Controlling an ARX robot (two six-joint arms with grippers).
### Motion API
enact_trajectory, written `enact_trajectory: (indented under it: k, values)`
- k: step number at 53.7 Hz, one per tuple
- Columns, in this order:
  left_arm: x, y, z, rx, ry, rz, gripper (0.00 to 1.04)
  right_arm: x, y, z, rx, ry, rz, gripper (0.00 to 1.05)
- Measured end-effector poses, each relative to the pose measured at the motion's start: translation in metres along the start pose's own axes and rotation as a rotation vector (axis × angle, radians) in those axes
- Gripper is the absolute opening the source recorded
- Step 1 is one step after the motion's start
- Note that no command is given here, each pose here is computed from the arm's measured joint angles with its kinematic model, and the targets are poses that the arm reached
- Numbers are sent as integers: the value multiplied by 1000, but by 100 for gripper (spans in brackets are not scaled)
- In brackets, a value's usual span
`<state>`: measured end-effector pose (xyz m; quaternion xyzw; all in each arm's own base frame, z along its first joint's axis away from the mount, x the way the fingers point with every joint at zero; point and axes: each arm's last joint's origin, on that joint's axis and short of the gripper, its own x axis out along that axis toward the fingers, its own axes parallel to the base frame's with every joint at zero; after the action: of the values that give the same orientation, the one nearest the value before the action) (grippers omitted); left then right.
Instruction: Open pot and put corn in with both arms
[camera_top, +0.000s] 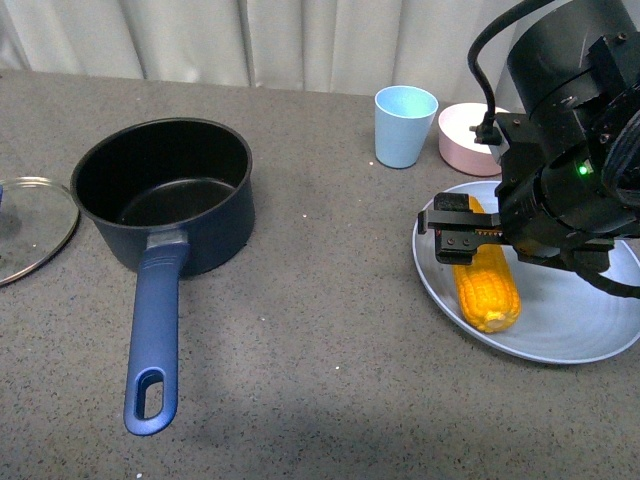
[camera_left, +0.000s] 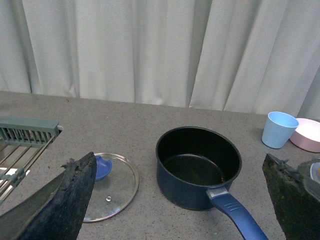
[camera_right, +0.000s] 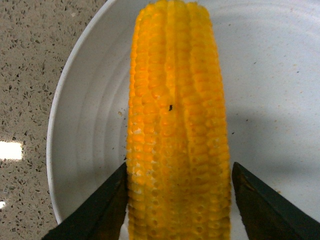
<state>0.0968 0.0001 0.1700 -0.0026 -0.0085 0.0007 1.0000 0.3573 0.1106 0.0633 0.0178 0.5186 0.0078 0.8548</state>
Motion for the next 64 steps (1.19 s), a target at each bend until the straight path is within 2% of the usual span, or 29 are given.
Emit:
enact_trajectory:
  k: [3,9,21,24,31,35,43,52,64]
  values:
    - [0,0,0,0,0,0,98,1,1,0,2,4,5,49]
    - [0,0,0,0,0,0,98,1,1,0,13,7,16,37]
    - [0,0,0,0,0,0,98,-14,-2,6,75,-13,127,23]
    - [0,0,0,0,0,0,98,-28,-3,11,113,-38,202,20]
    - [0,0,0,0,0,0,98,-69,7,38,196,-107,471,17]
    - [0,0,0,0,0,0,98,-79,21,47,202,-109,568,16]
    - [0,0,0,0,0,0,98,-84,65,59,178,-67,719,13]
    - [0,0,0,0,0,0,98,-78,117,63,132,-19,791,12]
    - [0,0,0,0,-1,0,98,-59,171,65,77,35,802,12]
